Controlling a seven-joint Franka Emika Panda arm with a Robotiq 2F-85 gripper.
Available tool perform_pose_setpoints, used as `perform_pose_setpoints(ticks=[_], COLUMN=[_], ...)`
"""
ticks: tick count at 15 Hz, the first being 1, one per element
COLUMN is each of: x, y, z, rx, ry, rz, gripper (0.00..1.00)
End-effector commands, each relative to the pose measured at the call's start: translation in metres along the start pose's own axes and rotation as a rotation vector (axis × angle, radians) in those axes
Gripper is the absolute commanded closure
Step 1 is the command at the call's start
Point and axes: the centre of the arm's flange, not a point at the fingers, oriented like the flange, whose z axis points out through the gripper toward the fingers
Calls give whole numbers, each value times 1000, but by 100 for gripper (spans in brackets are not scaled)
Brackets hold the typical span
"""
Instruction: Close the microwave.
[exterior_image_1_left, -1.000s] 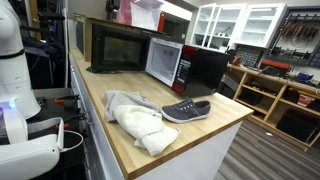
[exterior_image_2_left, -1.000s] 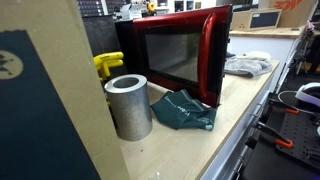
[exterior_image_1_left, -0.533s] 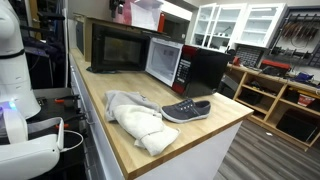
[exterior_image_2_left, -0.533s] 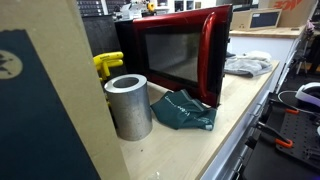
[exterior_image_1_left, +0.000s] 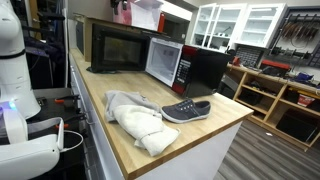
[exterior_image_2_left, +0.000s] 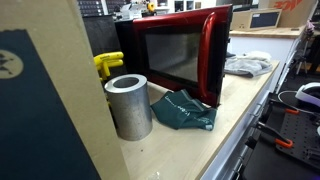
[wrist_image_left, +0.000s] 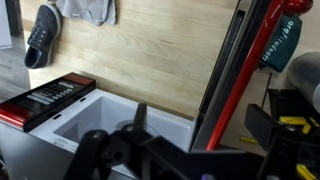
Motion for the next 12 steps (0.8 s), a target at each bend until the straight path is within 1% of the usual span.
perform_pose_setpoints(ticks=[1,2,7,12], x=[19,20,17,14], y=[-18,-25,-55,-90], z=[-16,-17,-12,-4], rx=[7,31,73,185], ry=[36,42,62,89], rz=[-64,-80,-177,-282], gripper=[0,0,0,0])
